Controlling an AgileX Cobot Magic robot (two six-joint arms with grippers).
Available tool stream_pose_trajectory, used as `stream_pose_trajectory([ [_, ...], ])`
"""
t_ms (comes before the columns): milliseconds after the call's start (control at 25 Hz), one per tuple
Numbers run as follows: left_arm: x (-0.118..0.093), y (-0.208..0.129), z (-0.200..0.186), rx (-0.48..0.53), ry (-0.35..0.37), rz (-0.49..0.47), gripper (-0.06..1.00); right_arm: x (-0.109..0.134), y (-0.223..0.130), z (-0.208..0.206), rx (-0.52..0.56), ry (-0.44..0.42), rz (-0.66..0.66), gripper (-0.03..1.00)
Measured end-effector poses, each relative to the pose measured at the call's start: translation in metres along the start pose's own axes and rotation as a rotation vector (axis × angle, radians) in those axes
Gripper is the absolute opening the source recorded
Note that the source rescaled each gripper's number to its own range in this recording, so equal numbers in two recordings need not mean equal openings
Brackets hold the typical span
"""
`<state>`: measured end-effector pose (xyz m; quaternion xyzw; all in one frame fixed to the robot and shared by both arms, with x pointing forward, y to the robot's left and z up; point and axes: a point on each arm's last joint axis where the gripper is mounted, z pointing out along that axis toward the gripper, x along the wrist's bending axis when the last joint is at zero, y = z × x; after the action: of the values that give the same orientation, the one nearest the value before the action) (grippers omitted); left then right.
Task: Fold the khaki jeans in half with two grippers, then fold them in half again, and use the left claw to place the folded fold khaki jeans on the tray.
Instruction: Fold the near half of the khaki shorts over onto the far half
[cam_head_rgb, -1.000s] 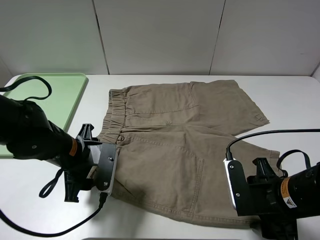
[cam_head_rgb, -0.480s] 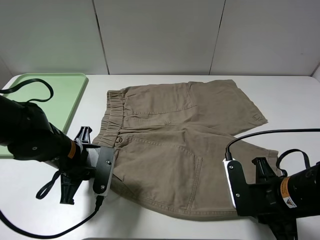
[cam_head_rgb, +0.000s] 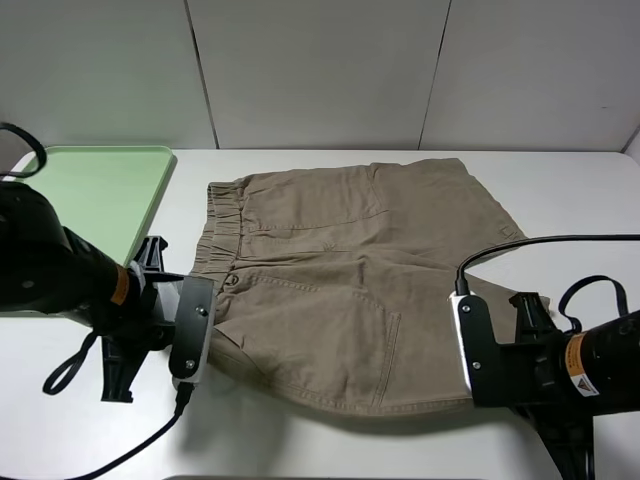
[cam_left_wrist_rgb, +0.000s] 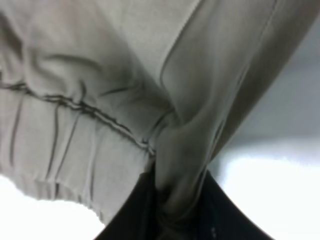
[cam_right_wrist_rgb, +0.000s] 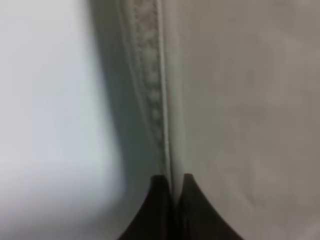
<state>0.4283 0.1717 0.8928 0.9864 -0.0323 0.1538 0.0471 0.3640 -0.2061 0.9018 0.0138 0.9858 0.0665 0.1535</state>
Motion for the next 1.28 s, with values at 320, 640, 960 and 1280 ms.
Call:
stream_pose_trajectory([
  [320, 0.006, -0.004, -0.043, -0.052, 0.122, -0.076, 0.12, -0.007, -0.003, -0.039, -0.118, -0.189, 0.047, 0.0],
  [640, 0.008, -0.005, -0.061, -0.089, 0.176, -0.148, 0.12, -0.019, -0.005, -0.06, -0.211, -0.376, 0.198, 0.0],
  [960, 0.023, -0.014, -0.062, -0.176, 0.245, -0.42, 0.11, -0.077, -0.002, -0.069, -0.22, -0.524, 0.48, 0.0],
  [1280, 0.054, -0.046, -0.069, -0.304, 0.401, -0.765, 0.12, -0.133, 0.014, -0.044, -0.25, -0.473, 0.541, 0.0],
])
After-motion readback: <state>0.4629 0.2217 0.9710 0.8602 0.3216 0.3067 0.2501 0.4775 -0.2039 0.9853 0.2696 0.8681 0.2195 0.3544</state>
